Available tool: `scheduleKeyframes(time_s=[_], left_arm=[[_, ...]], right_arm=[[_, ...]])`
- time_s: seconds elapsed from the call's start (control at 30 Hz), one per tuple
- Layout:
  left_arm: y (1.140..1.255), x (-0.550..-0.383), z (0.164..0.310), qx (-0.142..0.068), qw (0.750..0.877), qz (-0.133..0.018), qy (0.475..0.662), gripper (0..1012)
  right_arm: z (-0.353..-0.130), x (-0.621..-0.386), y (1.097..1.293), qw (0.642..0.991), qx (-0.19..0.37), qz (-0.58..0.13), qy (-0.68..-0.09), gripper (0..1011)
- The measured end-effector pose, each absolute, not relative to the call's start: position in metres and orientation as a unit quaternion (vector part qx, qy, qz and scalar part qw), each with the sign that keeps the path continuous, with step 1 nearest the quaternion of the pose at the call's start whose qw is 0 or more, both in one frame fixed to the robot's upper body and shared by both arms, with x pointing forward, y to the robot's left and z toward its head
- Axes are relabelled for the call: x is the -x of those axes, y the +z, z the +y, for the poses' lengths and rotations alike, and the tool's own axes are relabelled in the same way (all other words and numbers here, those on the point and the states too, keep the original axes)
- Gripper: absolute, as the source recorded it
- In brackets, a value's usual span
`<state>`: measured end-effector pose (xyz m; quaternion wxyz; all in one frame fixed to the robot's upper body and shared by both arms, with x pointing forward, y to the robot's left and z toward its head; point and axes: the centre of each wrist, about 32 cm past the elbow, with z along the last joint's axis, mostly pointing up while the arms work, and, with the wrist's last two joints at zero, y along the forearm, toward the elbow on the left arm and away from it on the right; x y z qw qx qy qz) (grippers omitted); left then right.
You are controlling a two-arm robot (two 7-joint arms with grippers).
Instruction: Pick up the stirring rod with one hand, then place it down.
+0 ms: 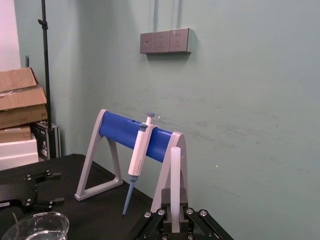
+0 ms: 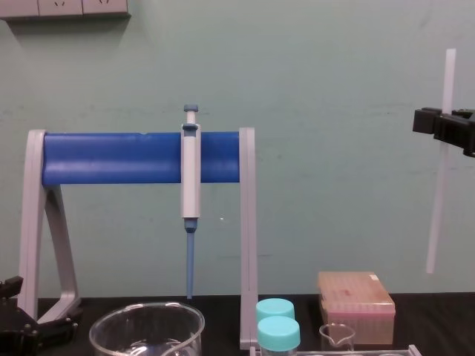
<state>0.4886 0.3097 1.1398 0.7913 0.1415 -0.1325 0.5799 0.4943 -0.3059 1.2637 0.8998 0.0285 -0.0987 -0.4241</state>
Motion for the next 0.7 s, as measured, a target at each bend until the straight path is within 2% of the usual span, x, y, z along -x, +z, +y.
scheduleKeyframes(time_s=[0.7], left_arm=[[1.1398, -0.4886, 0.3097, -0.141, 0.791, -0.132, 0.58, 1005]], right_arm=[[-0.308, -0.4938, 1.2645, 0.903, -0.04, -0.088, -0.419, 71]])
